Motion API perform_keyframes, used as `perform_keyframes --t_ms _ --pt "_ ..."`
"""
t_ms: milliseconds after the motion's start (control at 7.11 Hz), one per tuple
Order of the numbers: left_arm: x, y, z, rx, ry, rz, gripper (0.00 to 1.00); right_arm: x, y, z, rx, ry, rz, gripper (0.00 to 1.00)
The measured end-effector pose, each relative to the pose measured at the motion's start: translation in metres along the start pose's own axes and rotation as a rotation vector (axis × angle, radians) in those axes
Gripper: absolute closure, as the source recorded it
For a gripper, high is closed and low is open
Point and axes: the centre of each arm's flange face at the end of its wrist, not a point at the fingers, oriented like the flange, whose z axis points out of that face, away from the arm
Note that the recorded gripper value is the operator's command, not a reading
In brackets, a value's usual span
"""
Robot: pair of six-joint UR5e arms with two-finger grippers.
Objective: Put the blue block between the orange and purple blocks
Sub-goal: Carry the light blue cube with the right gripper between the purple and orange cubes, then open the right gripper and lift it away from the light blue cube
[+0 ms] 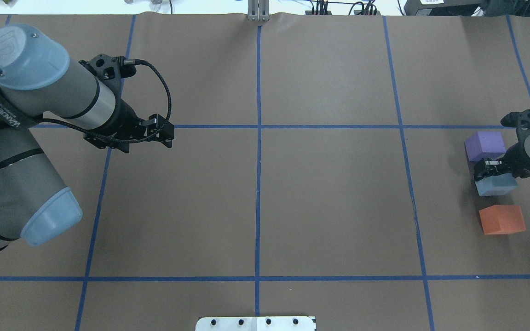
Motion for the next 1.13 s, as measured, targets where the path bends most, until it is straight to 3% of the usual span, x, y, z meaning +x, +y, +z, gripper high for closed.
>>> perform_keyframes --t_ms 141,281,844,1126 --pt "0.000 0.000 0.000 0.000 0.000 0.000 0.00 -0.002 0.001 0.001 0.002 0.004 -0.007 0.76" --pt "0.000 0.000 0.000 0.000 0.000 -0.001 0.00 -0.002 0.001 0.001 0.003 0.005 -0.007 0.01" --pt "0.000 0.000 0.000 0.000 0.000 -0.001 0.00 -0.005 0.001 -0.004 0.020 -0.016 -0.016 0.00" --pt "0.000 0.000 -0.001 0.002 0.001 -0.001 0.00 0.013 0.007 -0.018 0.052 -0.042 -0.018 0.00"
